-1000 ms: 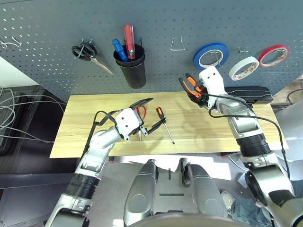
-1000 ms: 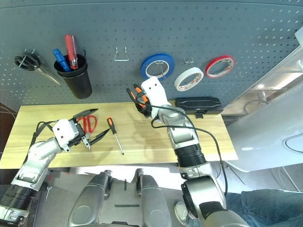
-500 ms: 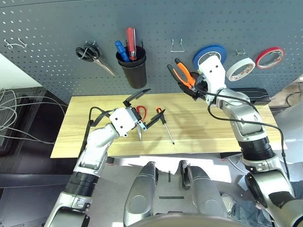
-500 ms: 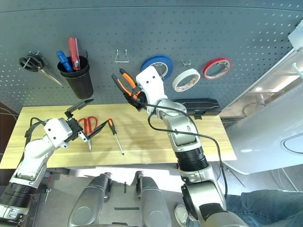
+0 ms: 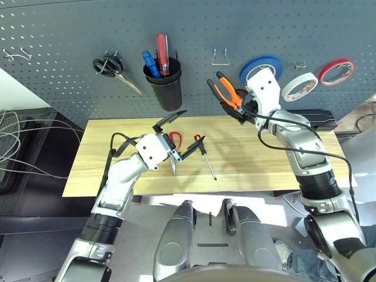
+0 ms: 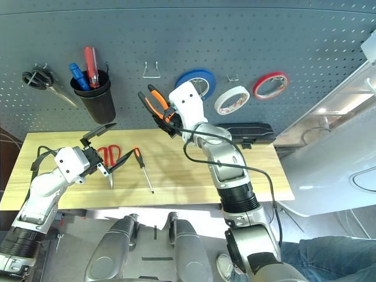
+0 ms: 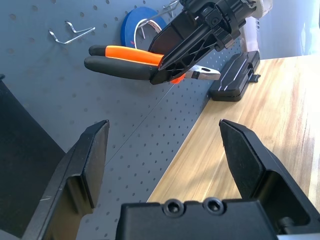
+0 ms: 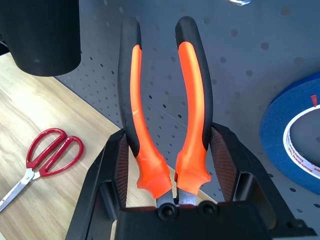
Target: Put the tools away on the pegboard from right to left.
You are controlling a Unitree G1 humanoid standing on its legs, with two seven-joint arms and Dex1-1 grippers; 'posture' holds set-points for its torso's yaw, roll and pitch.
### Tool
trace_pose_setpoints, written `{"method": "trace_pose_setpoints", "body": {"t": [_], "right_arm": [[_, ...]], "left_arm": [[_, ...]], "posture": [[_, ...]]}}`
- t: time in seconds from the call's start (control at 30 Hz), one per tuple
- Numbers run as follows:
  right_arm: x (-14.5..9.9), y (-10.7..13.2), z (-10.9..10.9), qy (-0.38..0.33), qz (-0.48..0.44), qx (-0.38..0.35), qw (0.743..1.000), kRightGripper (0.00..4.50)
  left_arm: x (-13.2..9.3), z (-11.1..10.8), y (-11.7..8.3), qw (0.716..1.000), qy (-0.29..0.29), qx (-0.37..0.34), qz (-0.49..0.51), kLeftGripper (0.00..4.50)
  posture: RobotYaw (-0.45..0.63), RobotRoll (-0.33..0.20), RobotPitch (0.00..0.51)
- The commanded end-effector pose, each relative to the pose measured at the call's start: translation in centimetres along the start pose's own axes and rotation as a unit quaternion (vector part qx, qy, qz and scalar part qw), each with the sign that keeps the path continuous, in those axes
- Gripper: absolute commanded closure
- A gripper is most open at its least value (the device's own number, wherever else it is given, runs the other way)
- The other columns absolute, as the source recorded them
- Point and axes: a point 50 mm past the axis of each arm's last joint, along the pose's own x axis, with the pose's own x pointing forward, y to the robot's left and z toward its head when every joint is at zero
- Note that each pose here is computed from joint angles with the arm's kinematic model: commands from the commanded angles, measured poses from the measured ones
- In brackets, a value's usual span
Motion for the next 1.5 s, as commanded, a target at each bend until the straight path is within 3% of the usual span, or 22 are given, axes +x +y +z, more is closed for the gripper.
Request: {"method": "trace_pose_setpoints", "body": {"t": [0.03, 0.1, 0.4, 0.93, 1.27, 1.5], "right_arm": [[0.0, 0.6, 5.0, -0.142, 0.021, -0.016, 0.989, 1.82], [-0.2, 0.8, 6.9, -0.195, 0.027, -0.021, 0.980, 1.82], [-0.2, 0.6, 7.1, -0.206, 0.021, -0.022, 0.978, 1.82], [0.8, 0.1, 11.6, -0.326, -0.019, -0.065, 0.943, 1.82], [1.9, -0.5, 12.1, -0.358, -0.043, -0.099, 0.928, 1.82], [2.8, -1.2, 10.7, -0.352, -0.068, -0.096, 0.929, 1.82]], "left_arm": [[0.3, 0.2, 0.3, 1.000, -0.013, 0.009, 0.002, 0.00], [0.5, 0.4, 0.5, 1.000, -0.020, 0.012, 0.004, 0.00], [0.7, 0.3, 0.5, 1.000, -0.022, 0.012, 0.003, 0.00], [3.0, 1.7, 0.7, 0.998, -0.055, -0.032, 0.021, 0.00], [4.5, 3.0, 1.2, 0.990, -0.079, -0.103, 0.062, 0.00], [5.0, 3.1, 1.3, 0.981, -0.074, -0.158, 0.083, 0.00]], "posture": [[0.10, 0.000, 0.230], [0.10, 0.000, 0.231], [0.10, 0.000, 0.234], [0.11, 0.000, 0.233], [0.12, 0.000, 0.233], [0.13, 0.000, 0.234]]}}
